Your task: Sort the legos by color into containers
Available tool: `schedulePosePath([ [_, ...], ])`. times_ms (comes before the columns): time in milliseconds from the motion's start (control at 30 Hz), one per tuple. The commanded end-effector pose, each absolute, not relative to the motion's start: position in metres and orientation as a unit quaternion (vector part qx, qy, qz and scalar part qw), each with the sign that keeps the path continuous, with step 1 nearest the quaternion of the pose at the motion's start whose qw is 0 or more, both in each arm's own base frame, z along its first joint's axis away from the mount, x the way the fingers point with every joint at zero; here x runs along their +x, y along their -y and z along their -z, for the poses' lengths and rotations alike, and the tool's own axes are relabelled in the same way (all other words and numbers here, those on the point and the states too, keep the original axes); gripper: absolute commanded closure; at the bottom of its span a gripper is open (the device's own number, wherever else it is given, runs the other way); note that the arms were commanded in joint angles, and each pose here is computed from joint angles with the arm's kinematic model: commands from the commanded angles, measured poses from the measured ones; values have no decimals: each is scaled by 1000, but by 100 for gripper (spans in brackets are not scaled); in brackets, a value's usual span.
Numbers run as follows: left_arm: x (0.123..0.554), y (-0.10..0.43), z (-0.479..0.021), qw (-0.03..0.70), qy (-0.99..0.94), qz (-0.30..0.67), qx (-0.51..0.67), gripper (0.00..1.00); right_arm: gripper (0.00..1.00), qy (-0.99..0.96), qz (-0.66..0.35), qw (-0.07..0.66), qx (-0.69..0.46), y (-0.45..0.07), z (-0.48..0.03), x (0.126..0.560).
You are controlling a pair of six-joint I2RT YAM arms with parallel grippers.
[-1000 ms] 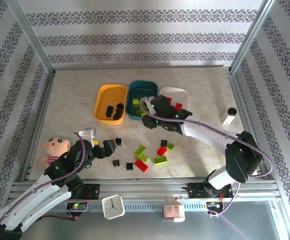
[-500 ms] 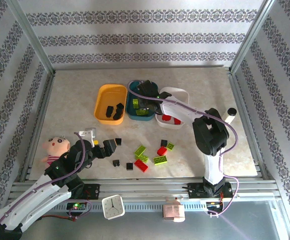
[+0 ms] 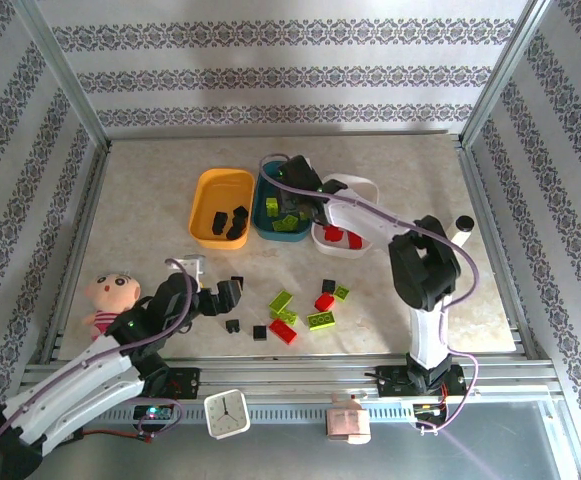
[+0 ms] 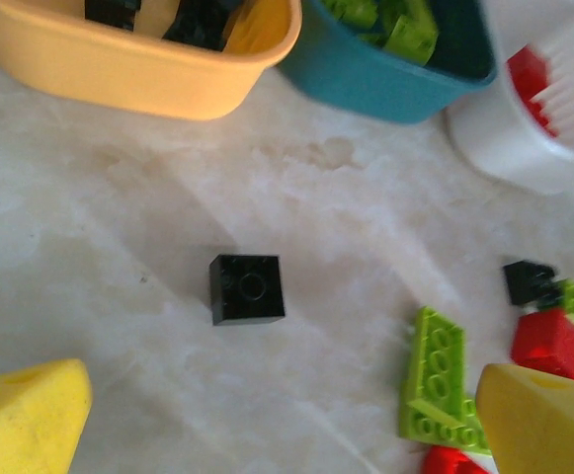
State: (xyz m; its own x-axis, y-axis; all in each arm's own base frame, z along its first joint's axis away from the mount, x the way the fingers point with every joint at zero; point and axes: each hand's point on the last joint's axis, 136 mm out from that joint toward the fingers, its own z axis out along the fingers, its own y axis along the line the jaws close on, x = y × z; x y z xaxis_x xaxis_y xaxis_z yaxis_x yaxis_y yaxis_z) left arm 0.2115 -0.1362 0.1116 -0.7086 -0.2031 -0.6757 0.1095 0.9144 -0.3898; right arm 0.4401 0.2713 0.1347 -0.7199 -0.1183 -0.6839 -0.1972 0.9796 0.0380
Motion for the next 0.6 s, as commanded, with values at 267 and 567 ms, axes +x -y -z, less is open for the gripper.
schedulePosePath([
  [267,273,174,-84,340,-932,112,52,19,31,-907,-117,396,-87,-255,-160,360],
  [567,283,166,-40,285,-956,50,41,39,30,-902,-116,410,-70,-219,-165,326],
])
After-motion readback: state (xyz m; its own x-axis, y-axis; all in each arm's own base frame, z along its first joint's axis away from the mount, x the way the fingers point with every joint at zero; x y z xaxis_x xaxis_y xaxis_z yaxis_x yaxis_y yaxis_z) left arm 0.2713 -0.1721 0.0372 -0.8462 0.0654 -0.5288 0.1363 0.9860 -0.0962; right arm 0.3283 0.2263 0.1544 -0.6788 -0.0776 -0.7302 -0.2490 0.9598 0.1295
